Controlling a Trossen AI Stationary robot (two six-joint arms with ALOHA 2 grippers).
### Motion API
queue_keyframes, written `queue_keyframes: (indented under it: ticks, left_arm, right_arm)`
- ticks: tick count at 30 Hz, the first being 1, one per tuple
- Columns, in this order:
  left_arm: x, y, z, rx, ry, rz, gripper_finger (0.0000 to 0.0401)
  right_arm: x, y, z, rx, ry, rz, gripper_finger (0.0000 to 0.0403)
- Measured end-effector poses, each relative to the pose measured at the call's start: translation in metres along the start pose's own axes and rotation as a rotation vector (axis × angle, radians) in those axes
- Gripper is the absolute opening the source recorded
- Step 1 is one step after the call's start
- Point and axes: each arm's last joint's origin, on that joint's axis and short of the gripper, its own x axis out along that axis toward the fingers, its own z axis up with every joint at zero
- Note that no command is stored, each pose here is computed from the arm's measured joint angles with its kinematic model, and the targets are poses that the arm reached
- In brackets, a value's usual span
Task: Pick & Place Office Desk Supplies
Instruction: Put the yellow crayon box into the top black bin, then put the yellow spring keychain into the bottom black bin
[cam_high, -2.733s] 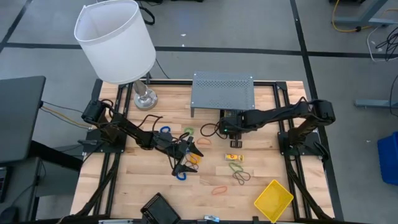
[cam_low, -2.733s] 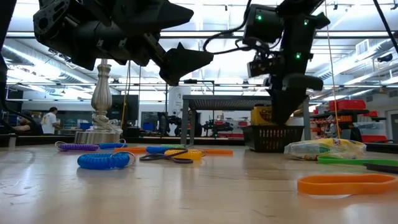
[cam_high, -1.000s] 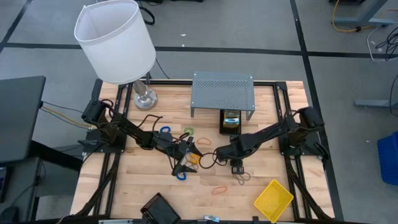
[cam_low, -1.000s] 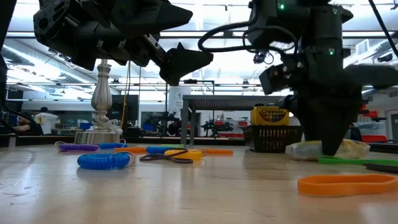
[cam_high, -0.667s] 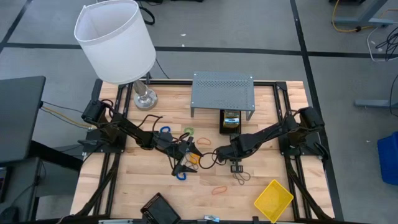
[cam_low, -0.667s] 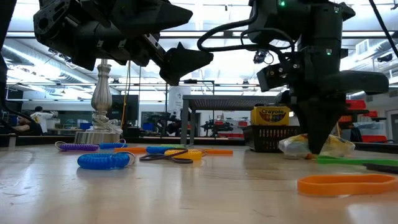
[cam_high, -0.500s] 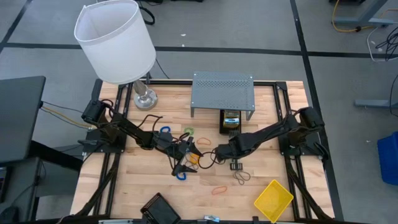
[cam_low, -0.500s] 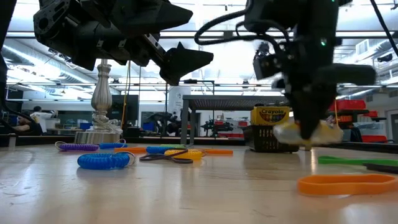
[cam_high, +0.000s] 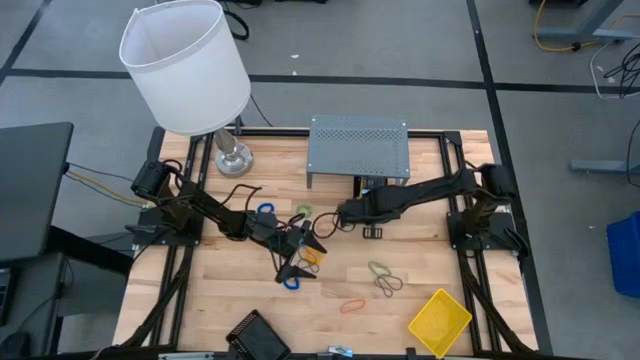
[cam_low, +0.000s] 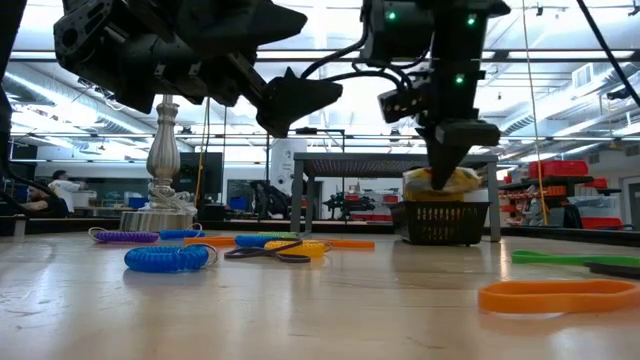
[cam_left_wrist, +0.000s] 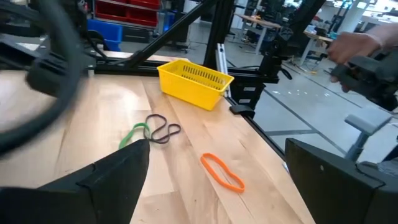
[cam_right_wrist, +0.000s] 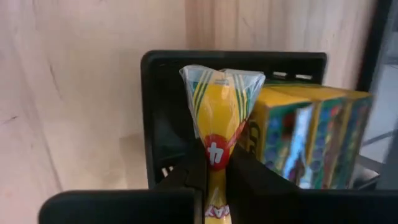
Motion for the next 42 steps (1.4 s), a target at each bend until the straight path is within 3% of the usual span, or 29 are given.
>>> queue_keyframes:
  ticks: [12, 20, 24, 32, 38, 42]
  left_arm:
    - [0.000, 0.000, 0.000, 0.003, 0.000, -0.001, 0.0374]
    - [0.000, 0.000, 0.000, 0.003, 0.000, -0.001, 0.0374]
    - [0.000, 0.000, 0.000, 0.004, 0.000, -0.001, 0.0374]
    - [0.000, 0.000, 0.000, 0.008, 0.000, -0.001, 0.0374]
    - [-0.007, -0.007, 0.013, 0.045, 0.002, -0.004, 0.0373]
    - [-0.025, -0.027, 0.035, 0.152, 0.039, 0.092, 0.0366]
  right_arm:
    - [0.012, -0.016, 0.002, 0.005, 0.019, 0.105, 0.0037]
    - [0.013, -0.018, 0.002, 0.032, 0.022, 0.119, 0.0182]
    - [0.013, -0.018, 0.003, 0.040, 0.008, 0.112, 0.0222]
    - [-0.012, -0.005, 0.012, 0.045, -0.076, 0.122, 0.0223]
    - [-0.053, 0.028, 0.028, -0.022, -0.282, 0.284, 0.0209]
    - [-0.067, 0.055, 0.030, -0.076, -0.385, 0.342, 0.0208]
